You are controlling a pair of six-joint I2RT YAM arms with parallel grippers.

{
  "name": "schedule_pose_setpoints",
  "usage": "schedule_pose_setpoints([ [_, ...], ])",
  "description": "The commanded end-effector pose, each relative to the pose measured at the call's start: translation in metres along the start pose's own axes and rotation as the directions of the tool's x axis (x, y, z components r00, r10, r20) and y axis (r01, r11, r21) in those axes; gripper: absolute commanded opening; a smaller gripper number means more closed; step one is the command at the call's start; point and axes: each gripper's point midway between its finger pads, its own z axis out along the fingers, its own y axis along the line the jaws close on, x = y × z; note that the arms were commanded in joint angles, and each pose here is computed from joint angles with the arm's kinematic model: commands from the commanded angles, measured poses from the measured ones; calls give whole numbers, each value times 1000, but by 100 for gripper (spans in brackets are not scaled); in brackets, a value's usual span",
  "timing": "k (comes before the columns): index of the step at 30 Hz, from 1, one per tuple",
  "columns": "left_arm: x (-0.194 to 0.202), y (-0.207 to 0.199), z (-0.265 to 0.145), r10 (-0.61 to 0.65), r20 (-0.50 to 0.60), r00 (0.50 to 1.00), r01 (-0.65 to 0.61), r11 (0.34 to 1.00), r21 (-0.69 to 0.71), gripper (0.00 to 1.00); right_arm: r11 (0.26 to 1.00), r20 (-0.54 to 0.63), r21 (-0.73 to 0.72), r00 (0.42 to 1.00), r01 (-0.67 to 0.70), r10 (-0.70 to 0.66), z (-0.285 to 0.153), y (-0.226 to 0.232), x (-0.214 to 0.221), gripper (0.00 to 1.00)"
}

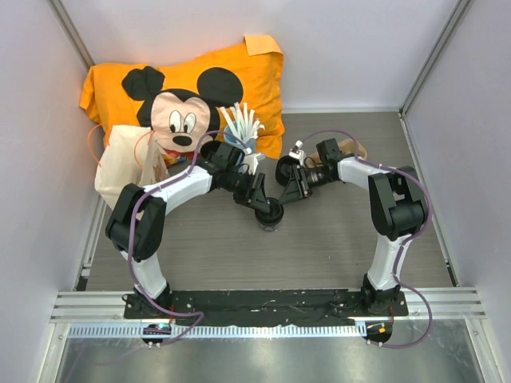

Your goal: Pack the takeout coffee

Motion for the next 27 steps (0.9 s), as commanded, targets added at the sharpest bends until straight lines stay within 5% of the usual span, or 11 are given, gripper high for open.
schedule_pose_setpoints([
  [1, 34, 61, 15, -2, -101, 995, -23, 968, -250, 51, 999, -30, -38, 999, 33, -34, 16, 10, -1, 43],
  [15, 42, 70, 19, 18, -155, 988, -66, 947, -315, 49, 999, -77, -49, 997, -3, -1, 24, 5, 13, 19],
  [27, 49, 74, 24, 27, -196, 980, -94, 935, -342, 44, 1000, -104, 15, 995, 14, -12, 26, -3, 22, 21],
])
